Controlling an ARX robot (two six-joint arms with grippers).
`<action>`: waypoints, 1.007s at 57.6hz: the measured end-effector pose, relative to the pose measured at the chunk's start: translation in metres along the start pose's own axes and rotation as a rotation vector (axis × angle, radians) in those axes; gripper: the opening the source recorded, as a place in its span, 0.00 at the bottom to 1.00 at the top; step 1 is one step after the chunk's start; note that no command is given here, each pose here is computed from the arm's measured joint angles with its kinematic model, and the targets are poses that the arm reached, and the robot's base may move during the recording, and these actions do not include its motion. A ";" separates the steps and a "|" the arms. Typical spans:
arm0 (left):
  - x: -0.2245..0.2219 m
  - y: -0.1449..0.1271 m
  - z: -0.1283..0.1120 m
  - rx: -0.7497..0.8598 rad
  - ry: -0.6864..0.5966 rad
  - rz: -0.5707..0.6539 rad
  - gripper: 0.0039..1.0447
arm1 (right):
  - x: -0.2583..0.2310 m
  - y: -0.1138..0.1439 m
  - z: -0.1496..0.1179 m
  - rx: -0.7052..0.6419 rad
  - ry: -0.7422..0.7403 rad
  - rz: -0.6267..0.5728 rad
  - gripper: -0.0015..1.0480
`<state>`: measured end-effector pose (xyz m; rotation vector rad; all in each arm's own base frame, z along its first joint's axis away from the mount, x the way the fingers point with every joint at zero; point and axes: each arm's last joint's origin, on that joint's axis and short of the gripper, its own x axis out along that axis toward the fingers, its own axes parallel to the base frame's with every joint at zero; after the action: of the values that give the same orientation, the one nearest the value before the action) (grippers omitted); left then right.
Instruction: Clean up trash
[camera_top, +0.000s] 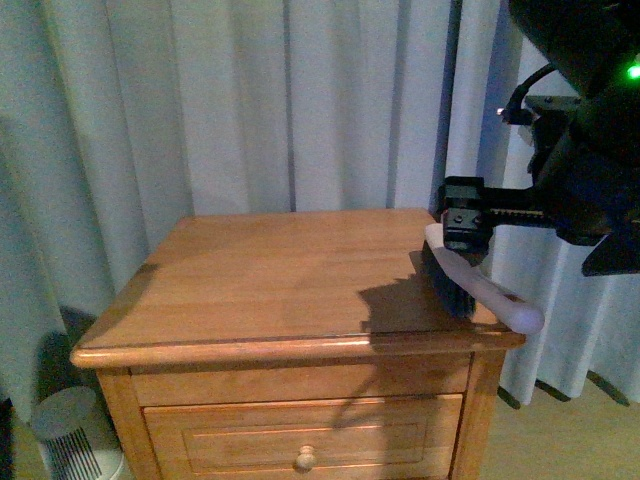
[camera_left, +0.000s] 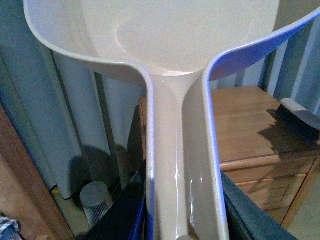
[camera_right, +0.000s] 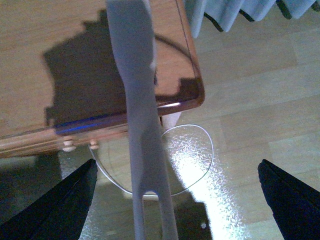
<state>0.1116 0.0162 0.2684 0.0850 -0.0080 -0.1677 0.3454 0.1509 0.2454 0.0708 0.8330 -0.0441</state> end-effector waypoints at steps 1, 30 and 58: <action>0.000 0.000 0.000 0.000 0.000 0.000 0.26 | 0.001 0.001 0.000 -0.001 0.002 -0.002 0.93; 0.000 0.000 0.000 0.000 0.000 0.000 0.26 | 0.036 0.009 -0.011 0.028 0.025 -0.016 0.93; 0.000 0.000 0.000 0.000 0.000 0.000 0.26 | 0.046 0.010 -0.016 0.033 0.038 -0.009 0.25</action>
<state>0.1116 0.0162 0.2684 0.0850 -0.0080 -0.1681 0.3651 0.1617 0.2010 0.0990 0.8702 -0.0654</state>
